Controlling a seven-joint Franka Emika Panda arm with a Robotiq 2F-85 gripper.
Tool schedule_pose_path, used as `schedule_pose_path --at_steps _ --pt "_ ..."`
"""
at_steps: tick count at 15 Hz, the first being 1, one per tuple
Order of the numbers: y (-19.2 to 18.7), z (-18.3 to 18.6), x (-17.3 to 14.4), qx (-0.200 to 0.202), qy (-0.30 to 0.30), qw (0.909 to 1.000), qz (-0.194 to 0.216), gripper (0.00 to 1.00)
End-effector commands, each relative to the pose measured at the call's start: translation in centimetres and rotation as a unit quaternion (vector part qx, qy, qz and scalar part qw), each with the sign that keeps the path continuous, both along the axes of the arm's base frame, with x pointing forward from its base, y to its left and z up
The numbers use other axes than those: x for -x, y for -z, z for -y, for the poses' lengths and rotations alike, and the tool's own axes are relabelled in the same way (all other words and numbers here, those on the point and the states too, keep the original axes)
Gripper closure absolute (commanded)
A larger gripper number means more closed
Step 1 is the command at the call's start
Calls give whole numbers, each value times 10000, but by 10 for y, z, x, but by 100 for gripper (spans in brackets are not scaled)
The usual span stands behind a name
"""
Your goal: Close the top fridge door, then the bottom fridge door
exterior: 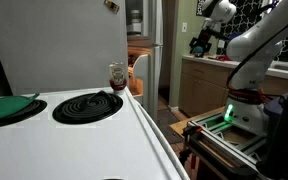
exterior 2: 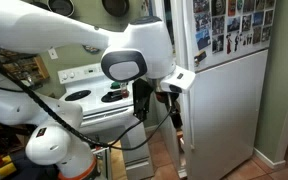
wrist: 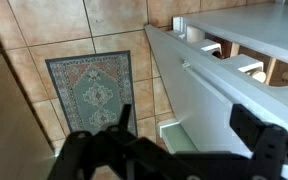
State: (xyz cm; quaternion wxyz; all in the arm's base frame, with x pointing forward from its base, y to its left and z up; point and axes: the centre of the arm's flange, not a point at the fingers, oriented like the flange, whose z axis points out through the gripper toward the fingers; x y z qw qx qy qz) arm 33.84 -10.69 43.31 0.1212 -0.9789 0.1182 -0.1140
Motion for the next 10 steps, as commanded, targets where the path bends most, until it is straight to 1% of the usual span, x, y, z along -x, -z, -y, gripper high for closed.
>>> schedule_pose_path --at_steps 1,8,9,10 --pt "0 0 0 0 0 10000 -2 0" --pt "0 0 0 0 0 10000 -7 0" --pt "-3 -10 -10 130 -155 9998 91 0" --pt "-14 -20 -21 90 -476 9984 301 0"
